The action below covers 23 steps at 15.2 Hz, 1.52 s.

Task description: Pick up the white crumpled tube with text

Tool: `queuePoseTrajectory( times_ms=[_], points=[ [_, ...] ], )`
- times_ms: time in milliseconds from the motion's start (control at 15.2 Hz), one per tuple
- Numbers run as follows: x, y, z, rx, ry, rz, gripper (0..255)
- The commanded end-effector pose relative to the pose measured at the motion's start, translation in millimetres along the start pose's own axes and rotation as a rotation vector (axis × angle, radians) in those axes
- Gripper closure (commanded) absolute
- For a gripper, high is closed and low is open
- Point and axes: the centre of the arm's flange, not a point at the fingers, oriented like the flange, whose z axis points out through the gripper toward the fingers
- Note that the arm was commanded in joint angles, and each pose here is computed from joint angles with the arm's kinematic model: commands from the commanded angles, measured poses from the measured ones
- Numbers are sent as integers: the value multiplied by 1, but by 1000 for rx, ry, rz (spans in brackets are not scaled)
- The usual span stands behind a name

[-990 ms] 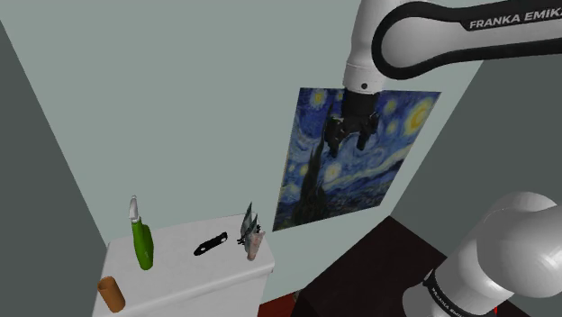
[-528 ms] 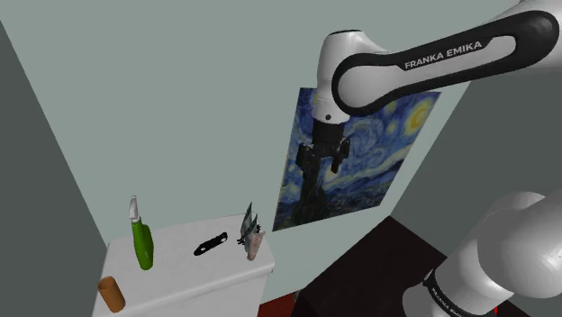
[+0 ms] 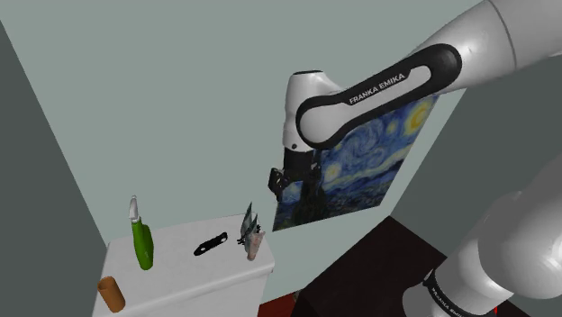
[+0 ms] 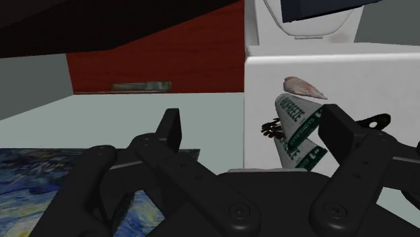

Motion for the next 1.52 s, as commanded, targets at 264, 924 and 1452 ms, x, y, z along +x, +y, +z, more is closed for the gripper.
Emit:
queuePoseTrajectory(
  times_ms=[264, 924, 1452],
  points=[
    [25, -47, 60, 25, -38, 35, 0],
    [49, -84, 134, 44, -69, 62, 0],
    [50, -84, 147, 44, -69, 62, 255]
  ],
)
